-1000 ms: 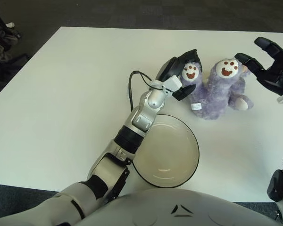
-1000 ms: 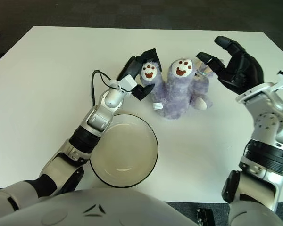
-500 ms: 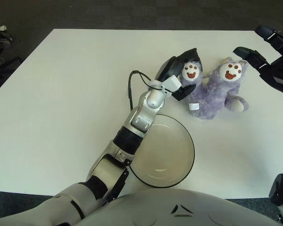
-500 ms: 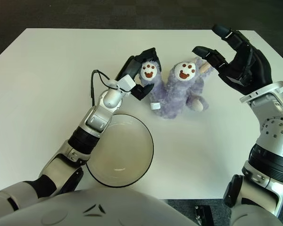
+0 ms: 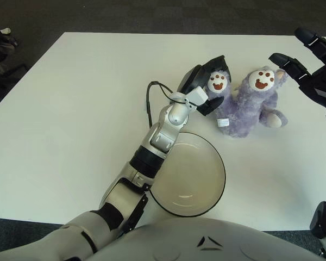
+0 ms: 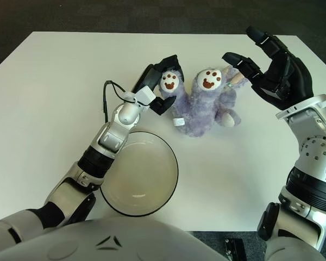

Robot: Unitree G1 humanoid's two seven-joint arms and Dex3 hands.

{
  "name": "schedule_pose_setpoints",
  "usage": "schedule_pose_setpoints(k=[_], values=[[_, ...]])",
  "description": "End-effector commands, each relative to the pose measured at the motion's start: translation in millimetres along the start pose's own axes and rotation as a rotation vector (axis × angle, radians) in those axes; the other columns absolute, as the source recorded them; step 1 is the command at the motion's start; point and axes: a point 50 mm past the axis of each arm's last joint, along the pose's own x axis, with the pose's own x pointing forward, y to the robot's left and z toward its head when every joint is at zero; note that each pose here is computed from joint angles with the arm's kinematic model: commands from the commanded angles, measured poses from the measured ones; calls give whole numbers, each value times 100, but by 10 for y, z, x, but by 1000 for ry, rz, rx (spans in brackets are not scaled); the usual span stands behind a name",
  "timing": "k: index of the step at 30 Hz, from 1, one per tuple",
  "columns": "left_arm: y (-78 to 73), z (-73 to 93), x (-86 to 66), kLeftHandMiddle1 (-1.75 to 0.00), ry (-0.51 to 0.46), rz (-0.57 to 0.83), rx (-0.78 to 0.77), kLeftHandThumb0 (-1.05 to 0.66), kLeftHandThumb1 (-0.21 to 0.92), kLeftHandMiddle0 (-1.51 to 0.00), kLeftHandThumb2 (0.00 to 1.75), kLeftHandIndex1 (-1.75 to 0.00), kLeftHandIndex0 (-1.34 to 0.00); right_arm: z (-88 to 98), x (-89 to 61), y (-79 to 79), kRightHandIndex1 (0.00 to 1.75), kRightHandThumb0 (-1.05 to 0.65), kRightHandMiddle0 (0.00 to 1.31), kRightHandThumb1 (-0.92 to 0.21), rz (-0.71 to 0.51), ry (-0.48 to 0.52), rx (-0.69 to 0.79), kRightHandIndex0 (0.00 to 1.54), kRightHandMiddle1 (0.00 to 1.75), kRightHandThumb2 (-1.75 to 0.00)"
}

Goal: Put the doll into the plate.

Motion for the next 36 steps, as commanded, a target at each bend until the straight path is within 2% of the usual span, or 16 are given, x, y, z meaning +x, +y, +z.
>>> schedule_pose_setpoints(k=[1, 20, 36], values=[[29, -21, -15, -175, 13, 14, 10, 0, -6, -89, 175, -175, -66, 20, -17, -14, 72, -44, 0, -57, -1, -13, -2, 19, 50, -89], [60, -10, -13, -175, 4, 34, 15, 0, -6, -89, 175, -175, -66, 23, -14, -24, 72, -44, 0, -57, -1, -13, -2, 19, 50, -89], [192, -50, -43, -174, -2, 50, 30, 0, -6, -90, 175, -175, -67, -14, 38, 53, 72, -44, 0, -57, 4, -13, -2, 19, 50, -89]])
